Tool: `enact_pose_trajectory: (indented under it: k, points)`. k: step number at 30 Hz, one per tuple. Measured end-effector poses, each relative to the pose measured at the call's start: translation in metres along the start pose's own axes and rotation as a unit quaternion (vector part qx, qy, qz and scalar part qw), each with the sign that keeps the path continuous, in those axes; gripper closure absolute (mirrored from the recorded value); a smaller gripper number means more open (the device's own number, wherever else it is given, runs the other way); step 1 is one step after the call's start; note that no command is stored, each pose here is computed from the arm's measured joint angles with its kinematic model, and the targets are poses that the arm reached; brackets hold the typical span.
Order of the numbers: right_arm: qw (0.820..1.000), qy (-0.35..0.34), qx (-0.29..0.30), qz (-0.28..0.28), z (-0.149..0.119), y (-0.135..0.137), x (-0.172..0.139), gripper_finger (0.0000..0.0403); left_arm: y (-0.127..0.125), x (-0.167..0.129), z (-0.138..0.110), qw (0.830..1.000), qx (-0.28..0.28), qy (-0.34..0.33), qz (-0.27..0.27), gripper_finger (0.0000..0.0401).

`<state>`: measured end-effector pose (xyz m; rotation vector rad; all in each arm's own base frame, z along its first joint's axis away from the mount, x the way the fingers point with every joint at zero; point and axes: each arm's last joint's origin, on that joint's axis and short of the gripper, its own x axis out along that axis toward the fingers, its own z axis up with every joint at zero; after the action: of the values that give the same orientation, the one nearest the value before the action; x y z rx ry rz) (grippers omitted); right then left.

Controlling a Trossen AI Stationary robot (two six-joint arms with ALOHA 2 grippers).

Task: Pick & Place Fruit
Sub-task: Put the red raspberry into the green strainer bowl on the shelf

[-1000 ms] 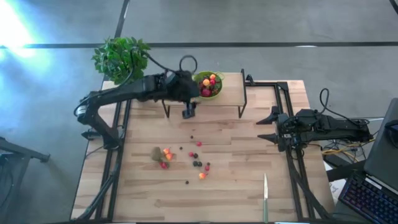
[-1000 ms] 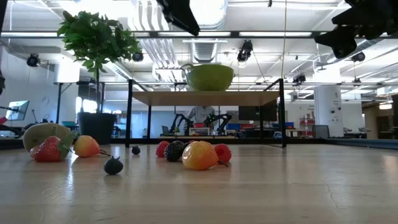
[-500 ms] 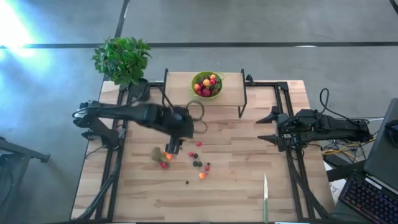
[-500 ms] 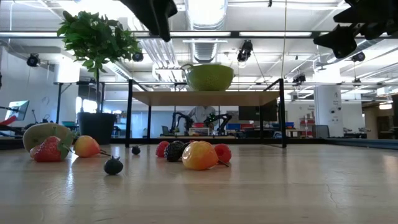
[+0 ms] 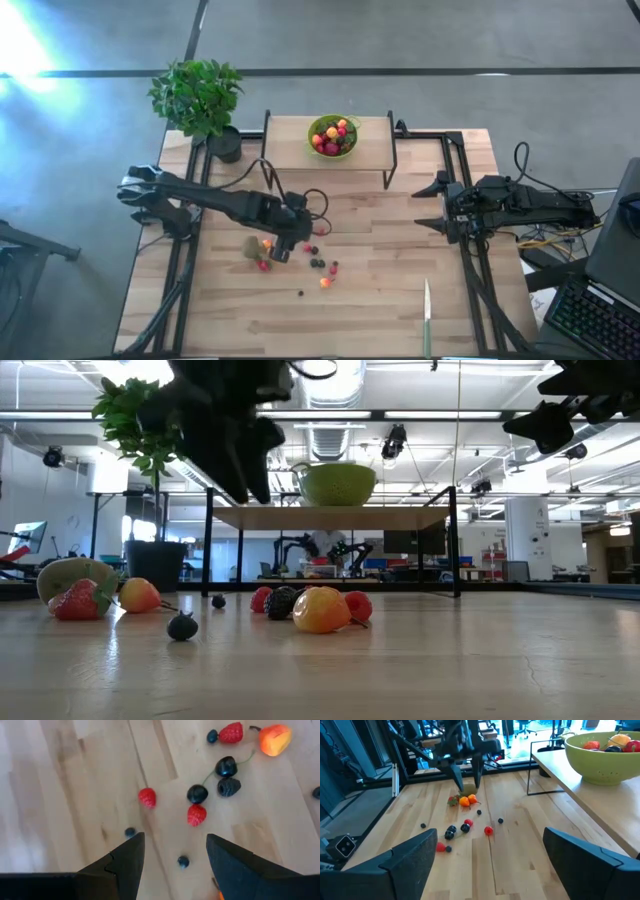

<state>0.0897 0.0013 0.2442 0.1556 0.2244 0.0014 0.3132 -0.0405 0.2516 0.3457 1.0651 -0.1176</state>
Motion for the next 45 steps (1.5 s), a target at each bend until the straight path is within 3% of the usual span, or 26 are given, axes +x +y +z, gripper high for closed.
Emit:
enact_pose_trajectory:
  k: [19, 45]
  points:
    - [1.0, 0.0, 0.0, 0.0, 0.0, 0.0, 0.0, 0.0108, -0.02, 0.051, -0.037, 0.998, 0.006, -0.052, -0.018, 0.0183]
    - [1.0, 0.0, 0.0, 0.0, 0.0, 0.0, 0.0, 0.0179, -0.03, 0.097, -0.035, 0.998, 0.025, -0.046, -0.043, 0.0183]
